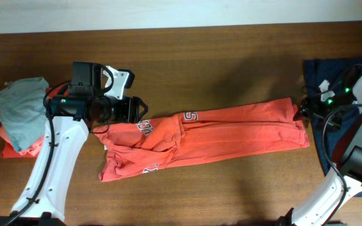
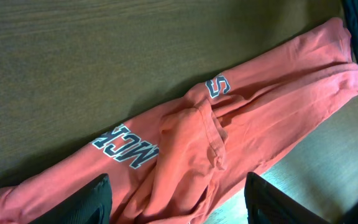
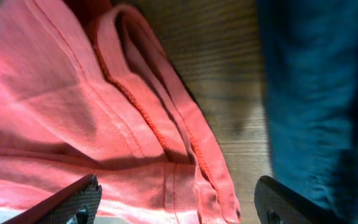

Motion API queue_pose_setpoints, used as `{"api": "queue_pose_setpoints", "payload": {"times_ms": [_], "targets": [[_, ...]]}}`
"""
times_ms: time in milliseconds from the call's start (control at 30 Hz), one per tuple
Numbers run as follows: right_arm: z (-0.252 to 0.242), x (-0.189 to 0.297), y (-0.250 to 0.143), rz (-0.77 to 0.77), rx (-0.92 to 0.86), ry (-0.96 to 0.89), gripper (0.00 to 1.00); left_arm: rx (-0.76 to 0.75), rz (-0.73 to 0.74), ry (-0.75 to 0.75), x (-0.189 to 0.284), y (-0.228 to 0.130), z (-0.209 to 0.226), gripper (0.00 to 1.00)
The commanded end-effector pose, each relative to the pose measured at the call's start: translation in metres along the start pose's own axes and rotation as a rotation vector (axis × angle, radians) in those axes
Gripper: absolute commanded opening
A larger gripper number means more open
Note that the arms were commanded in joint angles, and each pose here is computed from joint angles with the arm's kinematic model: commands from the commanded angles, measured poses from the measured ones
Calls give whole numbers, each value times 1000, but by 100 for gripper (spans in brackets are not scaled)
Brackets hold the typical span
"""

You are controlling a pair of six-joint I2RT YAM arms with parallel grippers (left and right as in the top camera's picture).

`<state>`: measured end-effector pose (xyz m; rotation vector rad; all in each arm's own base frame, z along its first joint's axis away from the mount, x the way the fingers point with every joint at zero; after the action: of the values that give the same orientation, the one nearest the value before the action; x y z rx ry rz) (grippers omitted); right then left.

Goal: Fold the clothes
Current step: 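Grasp the shirt's right end with the right gripper, then fold the right end leftward over the shirt with the right gripper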

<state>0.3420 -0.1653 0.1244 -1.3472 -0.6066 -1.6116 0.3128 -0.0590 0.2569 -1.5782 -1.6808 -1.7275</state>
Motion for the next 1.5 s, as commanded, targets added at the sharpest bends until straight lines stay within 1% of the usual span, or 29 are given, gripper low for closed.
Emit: {"api": "queue_pose_setpoints", "payload": {"times_ms": [0, 67, 167, 233, 267, 300, 367, 400, 467, 567, 667, 700, 733, 767, 833, 967, 1033, 1133, 1300, 1333, 1467], "targets": [[8, -20, -3, 19, 38, -14, 86, -13, 12, 5, -2, -3, 2, 68], [10, -28, -4, 21, 50, -17, 87, -11, 15, 5, -2, -3, 2, 68], [12, -42, -6, 21, 68, -20, 87, -10, 17, 4, -2, -3, 2, 68], [12, -49, -8, 21, 74, -21, 84, -10, 18, 4, -2, -3, 2, 68], [12, -51, -9, 25, 74, -22, 76, -10, 18, 4, -2, -3, 2, 68], [12, -52, -10, 29, 73, -22, 65, -10, 18, 4, -2, -3, 2, 68], [12, -53, -11, 35, 71, -22, 27, -10, 18, 4, -2, -3, 2, 68], [11, -52, -12, 37, 69, -21, 14, -10, 18, 4, -2, -3, 2, 68], [11, -52, -13, 49, 65, -21, 4, -10, 18, 4, -2, -3, 2, 68], [12, -46, -13, 56, 62, -21, 4, -7, 24, 2, -2, -4, 1, 68], [21, -20, -7, 24, 71, -21, 4, -3, 30, 3, -2, -5, 1, 68], [26, -2, -4, -10, 79, -21, 4, -2, 34, 9, -2, -6, 2, 68], [27, 5, -3, -25, 81, -21, 4, -1, 39, 19, -2, -6, 2, 68], [32, 27, -2, -67, 68, -33, 4, 1, 48, 28, -2, -7, 3, 68], [42, 57, -6, -111, 71, -43, 4, 5, 58, 32, -2, -9, 3, 68], [66, 75, -23, -110, 86, -47, 4, 7, 63, 31, -2, -10, 3, 68], [80, 73, -31, -81, 115, -53, 4, 8, 64, 30, -2, -10, 3, 68], [122, 58, -51, 2, 205, -78, 4, 11, 71, 29, -2, -11, 2, 68], [189, 31, -80, 49, 336, -115, 4, 16, 80, 26, -2, -12, 2, 68], [195, 27, -84, 51, 348, -126, 4, 16, 81, 26, -2, -12, 2, 68], [234, -4, -112, 55, 428, -242, 4, 16, 81, 26, -2, -12, 2, 68]]}}
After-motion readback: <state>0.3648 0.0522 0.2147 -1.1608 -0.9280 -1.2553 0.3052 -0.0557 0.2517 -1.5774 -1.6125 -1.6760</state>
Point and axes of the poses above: each gripper's point midway between its finger pads, its own x axis back along the fingers, its own z axis along the line the jaws close on, y = z × x, the point moved 10 cm from there along x, back along the fingers, and after that the axes turned 11 degrees about -x, right-handed, at the moved point
